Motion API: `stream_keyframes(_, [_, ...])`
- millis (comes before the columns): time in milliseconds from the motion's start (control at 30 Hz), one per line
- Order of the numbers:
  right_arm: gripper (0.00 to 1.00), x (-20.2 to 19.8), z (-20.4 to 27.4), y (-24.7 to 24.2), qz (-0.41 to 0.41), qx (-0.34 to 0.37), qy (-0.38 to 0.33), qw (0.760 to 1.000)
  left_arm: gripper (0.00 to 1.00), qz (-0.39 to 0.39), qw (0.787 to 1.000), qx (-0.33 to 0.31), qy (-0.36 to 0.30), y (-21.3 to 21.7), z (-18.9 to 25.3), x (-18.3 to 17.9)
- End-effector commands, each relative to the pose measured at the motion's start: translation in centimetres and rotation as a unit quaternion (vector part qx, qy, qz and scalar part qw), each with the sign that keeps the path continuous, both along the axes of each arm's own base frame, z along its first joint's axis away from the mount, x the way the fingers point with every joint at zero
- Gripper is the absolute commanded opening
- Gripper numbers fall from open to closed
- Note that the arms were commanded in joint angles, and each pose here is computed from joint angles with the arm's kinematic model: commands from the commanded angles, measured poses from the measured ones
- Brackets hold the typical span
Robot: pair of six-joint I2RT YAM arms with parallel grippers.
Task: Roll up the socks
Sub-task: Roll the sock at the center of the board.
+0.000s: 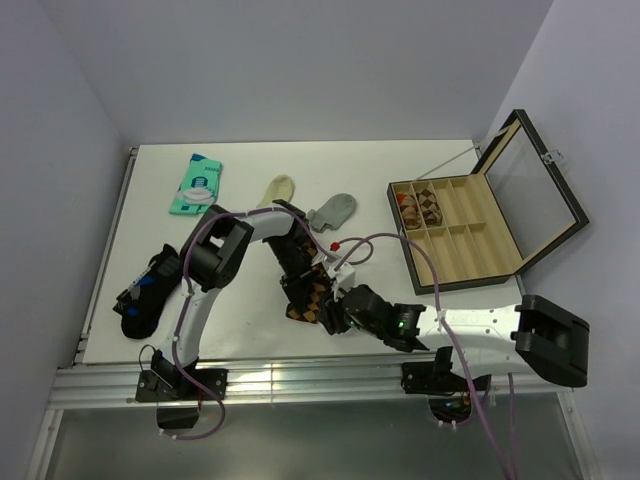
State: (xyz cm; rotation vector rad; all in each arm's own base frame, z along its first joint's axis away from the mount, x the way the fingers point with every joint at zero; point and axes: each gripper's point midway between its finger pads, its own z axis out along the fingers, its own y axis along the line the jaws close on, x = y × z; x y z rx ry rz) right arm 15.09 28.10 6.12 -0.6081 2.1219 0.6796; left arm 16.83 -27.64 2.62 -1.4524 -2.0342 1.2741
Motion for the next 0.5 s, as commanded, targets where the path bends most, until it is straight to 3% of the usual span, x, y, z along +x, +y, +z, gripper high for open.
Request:
stream_keyframes(0, [0.51, 1.3, 3.1, 2.6, 0.022, 0.029, -0.059, 0.998, 0.04, 0.007, 1.0, 0.022, -0.017, -0.1, -1.4, 1.1])
stream_keyframes(467, [0.53, 0.5, 0.4, 5.9, 0.098, -0.035, -0.051, 0.993, 0.04, 0.009, 0.999, 0.051, -0.015, 0.3, -2.2, 1.4])
